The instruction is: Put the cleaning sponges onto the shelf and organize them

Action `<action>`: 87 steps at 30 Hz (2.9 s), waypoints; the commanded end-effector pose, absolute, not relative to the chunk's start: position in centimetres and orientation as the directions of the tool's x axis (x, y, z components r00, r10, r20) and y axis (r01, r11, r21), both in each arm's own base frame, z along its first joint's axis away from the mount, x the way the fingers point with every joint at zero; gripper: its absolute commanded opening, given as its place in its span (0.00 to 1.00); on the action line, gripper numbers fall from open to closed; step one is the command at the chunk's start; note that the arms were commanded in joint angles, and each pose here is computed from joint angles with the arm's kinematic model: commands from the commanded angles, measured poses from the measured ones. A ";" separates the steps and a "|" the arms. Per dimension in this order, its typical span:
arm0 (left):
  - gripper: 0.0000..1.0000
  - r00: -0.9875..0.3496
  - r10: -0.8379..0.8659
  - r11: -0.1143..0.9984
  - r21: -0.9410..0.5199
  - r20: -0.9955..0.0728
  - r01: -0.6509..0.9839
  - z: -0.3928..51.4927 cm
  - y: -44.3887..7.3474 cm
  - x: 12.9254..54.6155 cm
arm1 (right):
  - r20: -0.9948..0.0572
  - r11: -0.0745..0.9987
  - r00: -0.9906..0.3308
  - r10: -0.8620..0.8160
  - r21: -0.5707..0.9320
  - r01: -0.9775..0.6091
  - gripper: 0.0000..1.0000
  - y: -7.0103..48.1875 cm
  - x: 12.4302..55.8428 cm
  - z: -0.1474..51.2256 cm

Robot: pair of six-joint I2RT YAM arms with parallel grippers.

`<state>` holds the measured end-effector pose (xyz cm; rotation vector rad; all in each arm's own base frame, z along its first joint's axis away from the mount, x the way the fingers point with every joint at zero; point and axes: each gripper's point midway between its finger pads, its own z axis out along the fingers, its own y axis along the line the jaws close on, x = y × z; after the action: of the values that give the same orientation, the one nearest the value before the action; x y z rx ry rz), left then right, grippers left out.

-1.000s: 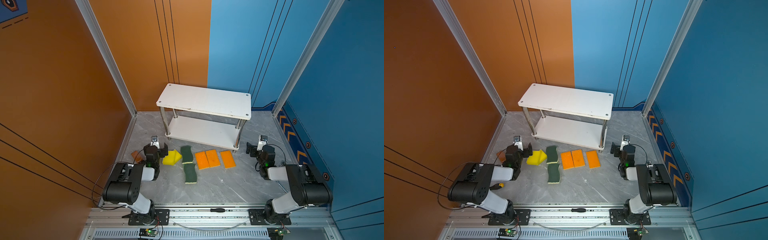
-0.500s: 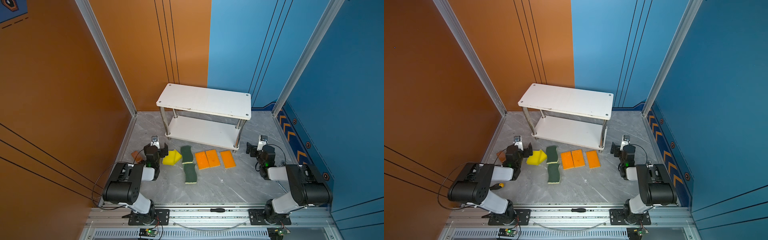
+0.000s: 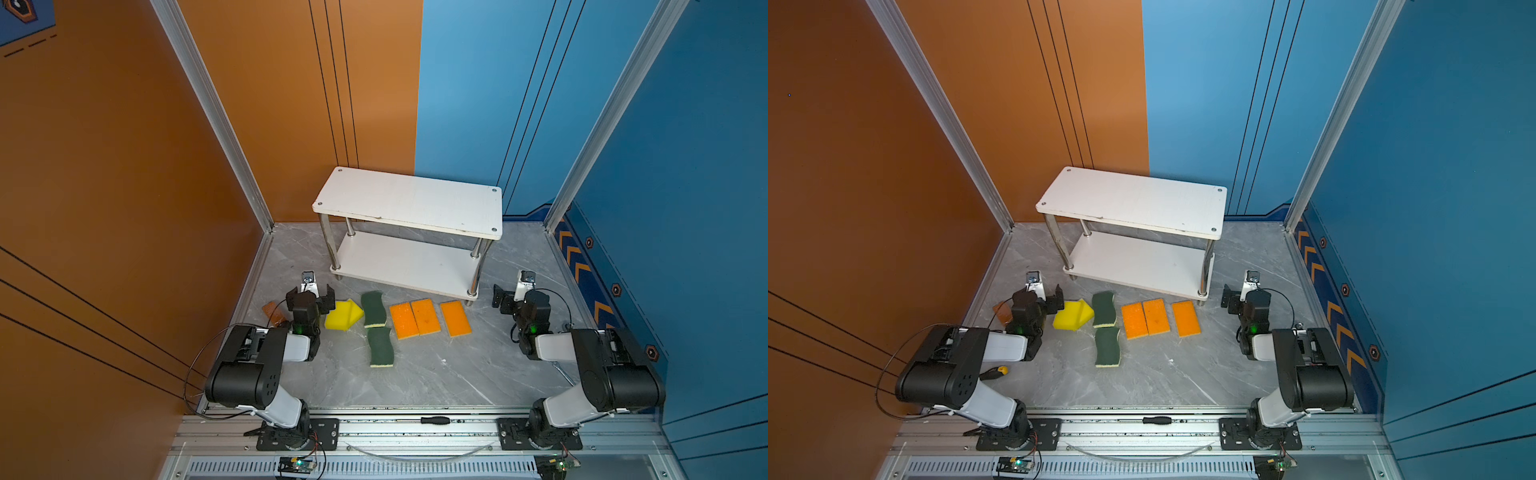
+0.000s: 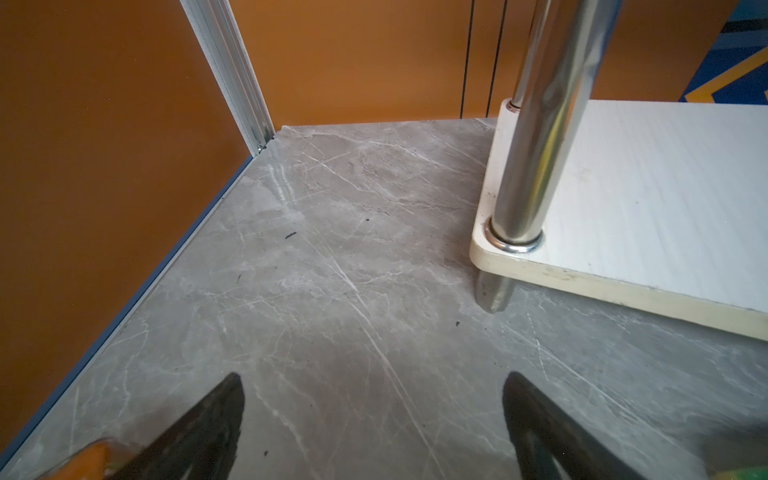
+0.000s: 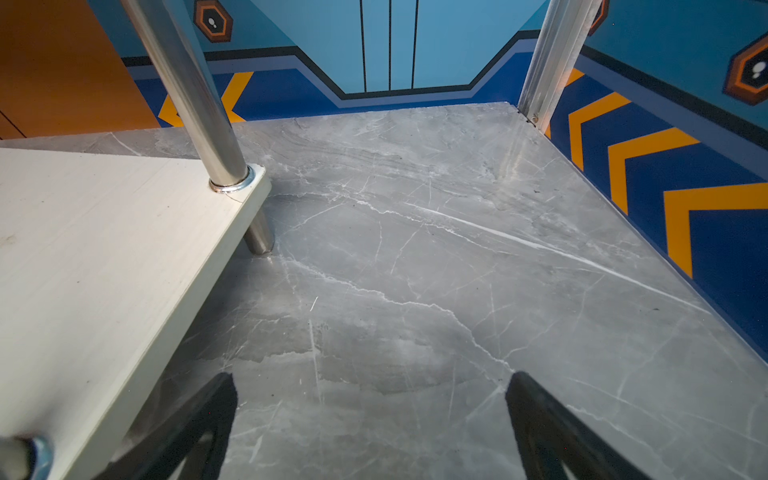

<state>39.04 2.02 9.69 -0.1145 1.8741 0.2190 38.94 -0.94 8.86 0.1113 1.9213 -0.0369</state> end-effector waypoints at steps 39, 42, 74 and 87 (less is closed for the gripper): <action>0.98 -0.329 -0.156 0.985 -0.120 -0.931 -0.127 17.7 -3.3 33.2 | -0.876 0.949 -0.460 0.147 0.257 -0.185 1.00 8.7 30.6 21.3; 0.98 -0.382 -0.181 0.982 -0.147 -0.906 -0.116 16.7 -4.1 32.7 | -0.808 0.927 -0.579 0.107 0.292 -0.237 1.00 11.1 29.7 20.3; 0.97 -0.543 -0.228 0.973 -0.211 -0.808 -0.096 11.9 -5.6 29.9 | -0.729 0.818 -0.682 0.060 0.428 -0.385 1.00 16.6 25.8 18.2; 0.98 -0.640 -0.176 0.982 -0.181 -0.748 -0.058 9.6 -6.9 31.0 | -0.714 0.803 -0.698 0.051 0.445 -0.397 1.00 17.1 25.8 17.8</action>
<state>30.40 -6.13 8.98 -0.1964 2.2557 -0.1483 26.15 16.72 18.28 -0.2489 2.2146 0.7311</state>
